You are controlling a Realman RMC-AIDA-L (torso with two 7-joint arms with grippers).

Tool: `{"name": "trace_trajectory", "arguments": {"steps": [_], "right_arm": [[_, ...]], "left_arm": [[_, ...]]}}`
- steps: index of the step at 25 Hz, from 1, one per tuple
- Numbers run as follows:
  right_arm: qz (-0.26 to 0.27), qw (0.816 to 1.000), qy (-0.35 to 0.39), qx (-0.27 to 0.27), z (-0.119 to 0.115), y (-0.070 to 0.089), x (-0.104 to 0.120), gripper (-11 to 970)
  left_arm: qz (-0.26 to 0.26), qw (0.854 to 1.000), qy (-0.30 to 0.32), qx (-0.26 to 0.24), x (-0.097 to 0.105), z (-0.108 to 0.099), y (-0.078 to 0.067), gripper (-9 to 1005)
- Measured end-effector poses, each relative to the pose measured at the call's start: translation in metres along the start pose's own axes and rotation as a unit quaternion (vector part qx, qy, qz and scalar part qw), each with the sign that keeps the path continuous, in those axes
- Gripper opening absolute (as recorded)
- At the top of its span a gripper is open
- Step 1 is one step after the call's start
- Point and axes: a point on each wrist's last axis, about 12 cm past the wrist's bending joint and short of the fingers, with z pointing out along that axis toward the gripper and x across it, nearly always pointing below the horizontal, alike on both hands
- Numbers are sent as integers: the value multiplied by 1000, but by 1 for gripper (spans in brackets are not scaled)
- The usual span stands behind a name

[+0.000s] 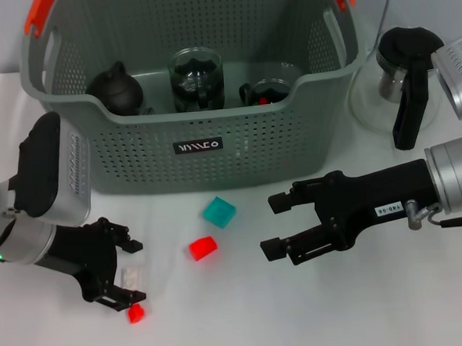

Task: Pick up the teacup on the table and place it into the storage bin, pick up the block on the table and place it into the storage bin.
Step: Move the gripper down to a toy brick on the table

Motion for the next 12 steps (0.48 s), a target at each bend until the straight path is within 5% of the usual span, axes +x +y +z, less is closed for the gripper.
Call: {"name": "trace_trajectory", "arguments": {"steps": [12], "right_arm": [[-1, 1000, 1, 4, 1, -1, 0, 926]], "left_arm": [[-1, 1000, 6, 3, 0, 1, 0, 672]]}}
